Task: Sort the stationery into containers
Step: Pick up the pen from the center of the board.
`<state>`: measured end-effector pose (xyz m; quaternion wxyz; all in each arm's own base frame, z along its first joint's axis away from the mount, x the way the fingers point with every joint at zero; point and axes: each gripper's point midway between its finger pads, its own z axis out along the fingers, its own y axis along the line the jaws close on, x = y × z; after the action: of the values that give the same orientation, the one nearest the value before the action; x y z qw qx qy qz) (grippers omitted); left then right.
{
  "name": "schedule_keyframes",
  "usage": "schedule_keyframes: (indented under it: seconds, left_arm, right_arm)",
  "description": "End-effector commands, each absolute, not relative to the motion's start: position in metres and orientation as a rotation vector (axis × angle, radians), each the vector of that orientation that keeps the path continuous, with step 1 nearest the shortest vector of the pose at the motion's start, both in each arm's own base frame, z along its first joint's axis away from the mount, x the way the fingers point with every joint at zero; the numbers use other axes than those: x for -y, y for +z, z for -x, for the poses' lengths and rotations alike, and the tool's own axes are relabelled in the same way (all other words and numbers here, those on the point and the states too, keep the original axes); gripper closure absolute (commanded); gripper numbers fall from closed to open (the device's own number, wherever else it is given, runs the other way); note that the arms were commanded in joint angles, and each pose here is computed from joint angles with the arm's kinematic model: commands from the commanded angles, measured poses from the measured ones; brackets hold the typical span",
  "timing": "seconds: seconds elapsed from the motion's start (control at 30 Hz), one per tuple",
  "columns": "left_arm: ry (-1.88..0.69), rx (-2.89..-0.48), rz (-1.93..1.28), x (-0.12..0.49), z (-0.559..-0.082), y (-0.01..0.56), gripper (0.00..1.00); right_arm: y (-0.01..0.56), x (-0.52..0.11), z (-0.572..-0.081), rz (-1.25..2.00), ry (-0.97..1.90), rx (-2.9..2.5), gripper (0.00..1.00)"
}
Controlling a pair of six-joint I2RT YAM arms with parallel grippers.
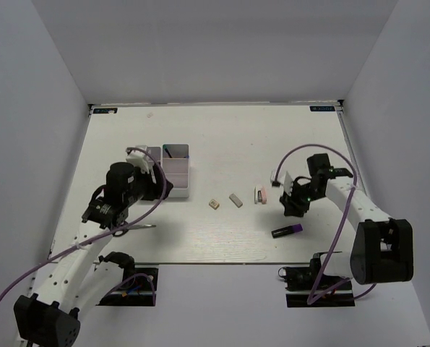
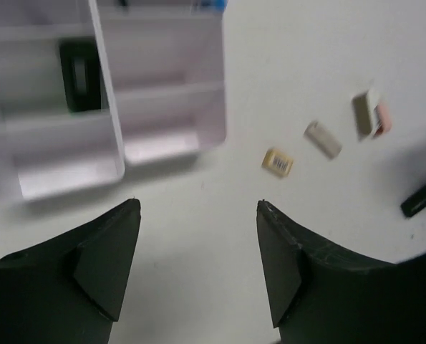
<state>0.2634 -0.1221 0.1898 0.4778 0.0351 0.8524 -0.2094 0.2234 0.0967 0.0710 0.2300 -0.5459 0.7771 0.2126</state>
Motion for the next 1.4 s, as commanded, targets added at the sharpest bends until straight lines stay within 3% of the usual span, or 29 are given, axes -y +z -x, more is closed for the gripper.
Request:
schedule_keyframes:
  seconds: [0.0, 0.03, 0.27, 0.77, 0.97, 1.17, 1.37]
  left_arm:
    - [-0.514, -2.316, -0.113, 0.114, -0.212, 0.137, 0.23]
    - [-0.482, -2.314, -0.100, 0.109, -0.212, 0.134, 0.22]
    - [-0.466, -2.296, -0.095, 0.103, -0.202, 0.127, 0.18]
    - [-0.438, -2.266, -0.066, 0.097, -0.201, 0.133, 0.17]
    - [-0.410, -2.233, -0.053, 0.091, -0.202, 0.138, 0.17]
    - [-0.379, -2.189, -0.032, 0.084, -0.201, 0.144, 0.16]
    - [-0.345, -2.151, -0.002, 0.076, -0.200, 0.147, 0.16]
  right_arm:
    - [0.051, -0.089, -0.194, 1.933, 0.524, -1.801, 0.45]
    - [0.049, -0.090, -0.192, 1.949, 0.526, -1.772, 0.37]
    - [0.043, -0.103, -0.177, 2.051, 0.631, -1.644, 0.32]
    - [0.005, -0.098, -0.153, 2.235, 0.516, -1.696, 0.34]
    - [-0.013, -0.080, -0.143, 2.399, 0.399, -1.758, 0.45]
    - [-0.024, -0.064, -0.131, 2.551, 0.338, -1.819, 0.77]
    - [-0.018, -0.063, -0.130, 2.597, 0.293, -1.859, 1.00]
